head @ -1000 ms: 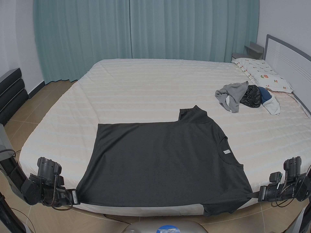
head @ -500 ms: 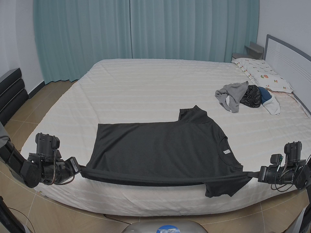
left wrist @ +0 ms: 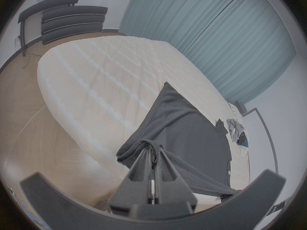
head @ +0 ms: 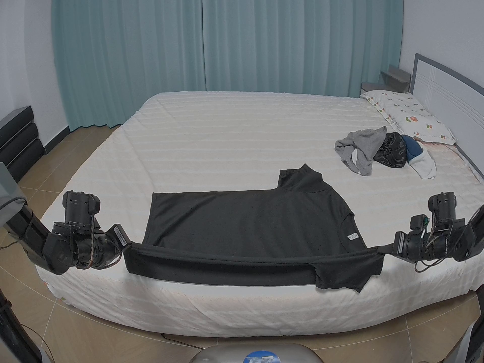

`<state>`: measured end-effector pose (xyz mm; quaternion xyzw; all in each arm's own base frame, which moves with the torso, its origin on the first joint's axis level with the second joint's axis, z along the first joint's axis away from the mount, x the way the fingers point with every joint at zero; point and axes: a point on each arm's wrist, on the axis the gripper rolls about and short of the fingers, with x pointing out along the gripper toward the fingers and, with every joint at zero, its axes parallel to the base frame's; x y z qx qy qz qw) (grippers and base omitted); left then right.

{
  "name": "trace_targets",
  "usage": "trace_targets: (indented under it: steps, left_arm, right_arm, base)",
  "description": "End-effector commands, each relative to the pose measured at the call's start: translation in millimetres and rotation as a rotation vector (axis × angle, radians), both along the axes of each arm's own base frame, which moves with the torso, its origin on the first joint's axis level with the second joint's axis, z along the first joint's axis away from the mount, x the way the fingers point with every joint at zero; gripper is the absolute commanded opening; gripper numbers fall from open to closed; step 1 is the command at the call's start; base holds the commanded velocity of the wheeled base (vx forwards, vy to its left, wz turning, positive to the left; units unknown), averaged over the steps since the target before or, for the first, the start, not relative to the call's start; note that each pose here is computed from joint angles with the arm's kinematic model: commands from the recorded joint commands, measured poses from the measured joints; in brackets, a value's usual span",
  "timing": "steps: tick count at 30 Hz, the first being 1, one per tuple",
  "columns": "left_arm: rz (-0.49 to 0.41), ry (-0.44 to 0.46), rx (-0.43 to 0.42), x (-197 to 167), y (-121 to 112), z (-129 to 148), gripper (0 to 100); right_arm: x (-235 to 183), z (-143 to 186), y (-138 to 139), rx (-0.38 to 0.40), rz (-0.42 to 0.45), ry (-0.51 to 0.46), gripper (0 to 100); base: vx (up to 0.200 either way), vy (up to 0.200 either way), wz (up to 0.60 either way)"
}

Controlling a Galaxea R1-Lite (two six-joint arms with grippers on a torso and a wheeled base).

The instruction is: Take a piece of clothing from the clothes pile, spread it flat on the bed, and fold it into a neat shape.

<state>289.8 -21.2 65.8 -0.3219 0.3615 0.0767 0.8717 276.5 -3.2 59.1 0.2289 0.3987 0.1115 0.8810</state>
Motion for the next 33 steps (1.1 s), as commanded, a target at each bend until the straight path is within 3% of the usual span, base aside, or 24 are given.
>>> trace_targets:
  steps: [1, 13, 33]
  left_arm:
    - [0.025, 0.01, -0.017, 12, 2, -6, 0]
    - [0.023, 0.05, -0.016, 9, 2, -8, 0]
    - [0.043, 0.072, -0.053, 61, -4, -40, 0]
  right_arm:
    - [21, 14, 4, 0.003, 0.014, -0.018, 0]
    - [34, 22, 9, 0.001, 0.03, 0.009, 0]
    - [77, -12, 8, -0.011, 0.004, 0.083, 0]
  base:
    - [0.0, 0.0, 0.0]
    - [0.0, 0.0, 0.0]
    - [0.0, 0.0, 0.0]
